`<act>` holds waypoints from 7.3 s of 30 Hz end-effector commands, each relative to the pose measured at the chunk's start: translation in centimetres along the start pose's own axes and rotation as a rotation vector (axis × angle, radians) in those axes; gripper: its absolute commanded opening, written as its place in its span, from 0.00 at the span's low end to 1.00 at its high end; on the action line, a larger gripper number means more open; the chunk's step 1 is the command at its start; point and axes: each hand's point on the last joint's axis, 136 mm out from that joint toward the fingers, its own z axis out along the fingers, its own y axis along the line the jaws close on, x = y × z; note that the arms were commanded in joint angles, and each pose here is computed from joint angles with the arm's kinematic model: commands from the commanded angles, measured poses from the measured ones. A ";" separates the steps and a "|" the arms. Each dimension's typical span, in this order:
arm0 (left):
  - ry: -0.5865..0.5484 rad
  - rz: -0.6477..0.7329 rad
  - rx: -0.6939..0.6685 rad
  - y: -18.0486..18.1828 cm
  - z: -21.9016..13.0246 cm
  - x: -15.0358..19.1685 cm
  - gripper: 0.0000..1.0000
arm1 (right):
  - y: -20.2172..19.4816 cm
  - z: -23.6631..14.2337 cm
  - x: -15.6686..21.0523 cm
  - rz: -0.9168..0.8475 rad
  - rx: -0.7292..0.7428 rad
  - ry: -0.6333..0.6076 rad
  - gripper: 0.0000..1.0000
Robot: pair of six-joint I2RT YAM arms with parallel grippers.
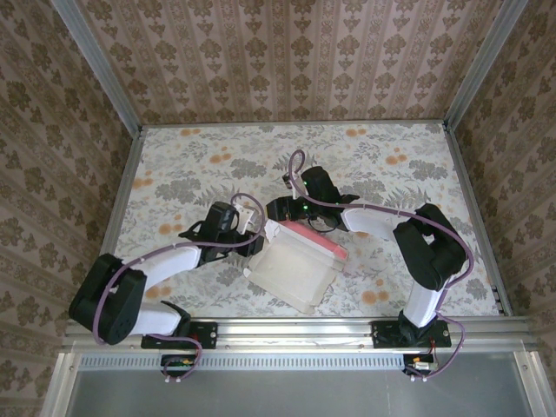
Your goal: Fold the paper box
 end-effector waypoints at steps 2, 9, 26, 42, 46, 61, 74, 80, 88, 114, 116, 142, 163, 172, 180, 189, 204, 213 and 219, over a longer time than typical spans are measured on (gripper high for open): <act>-0.140 0.102 0.073 -1.8 -0.2 -3.2 0.39 | -0.1 0.2 -0.1 0.025 -0.008 0.016 0.61; -0.170 0.141 0.123 -2.9 -0.1 -3.6 0.42 | -0.4 0.3 -0.2 0.062 -0.036 0.011 0.59; -0.181 0.233 0.026 -2.8 1.4 -4.7 0.44 | -0.3 0.5 -0.2 0.110 -0.072 0.029 0.47; -0.203 0.279 -0.030 -2.5 2.6 -6.9 0.44 | -0.4 0.7 0.0 0.136 -0.093 0.044 0.39; -0.219 0.280 -0.040 -2.5 3.1 -7.3 0.41 | -0.4 0.6 0.0 0.140 -0.093 0.046 0.38; -0.216 0.311 -0.218 -1.2 3.8 -7.5 0.14 | -0.7 0.8 0.3 0.153 -0.087 0.054 0.37; -0.227 0.307 -0.312 -0.6 4.1 -7.4 0.08 | -1.1 1.0 0.7 0.167 -0.082 0.059 0.36; -0.224 0.293 -0.311 -0.5 4.2 -7.2 0.08 | -0.9 0.7 0.0 0.167 -0.070 0.050 0.39; -0.258 0.262 -0.351 0.1 2.7 -7.1 0.08 | -0.1 -2.0 -3.3 0.156 0.004 -0.010 0.54; -0.380 0.109 -0.529 4.4 1.7 -11.4 0.11 | -1.4 -14.7 -4.4 0.153 0.136 -0.242 0.79; -0.395 0.094 -0.537 5.1 1.6 -12.6 0.11 | -1.8 -15.6 -4.0 0.138 0.177 -0.254 0.79; -0.416 0.006 -0.471 10.0 2.6 -16.0 0.26 | -2.6 -19.1 -4.5 0.112 0.306 -0.370 0.78; -0.188 -0.110 -0.110 2.0 -1.4 -9.9 1.00 | -3.1 -15.3 -5.1 0.151 0.394 -0.332 0.66; -0.169 -0.148 -0.005 0.8 1.3 -8.6 1.00 | -6.0 -12.5 -3.4 0.209 0.378 -0.296 0.54; -0.128 -0.117 -0.013 0.9 3.1 -8.5 1.00 | -7.2 -9.0 -2.3 0.343 0.266 -0.307 0.61; -0.090 -0.129 -0.011 0.6 4.4 -7.1 1.00 | -7.8 -6.0 -3.7 0.362 0.167 -0.345 0.71; -0.040 -0.161 -0.037 1.3 6.3 -4.6 1.00 | -10.6 -4.5 -5.5 0.360 0.208 -0.396 0.86; -0.019 -0.165 -0.040 0.9 7.1 -3.2 1.00 | -12.9 -4.9 -5.7 0.366 0.242 -0.407 0.85; -0.006 -0.158 -0.057 0.7 7.2 -2.6 1.00 | -14.2 -5.5 -5.6 0.337 0.301 -0.410 0.84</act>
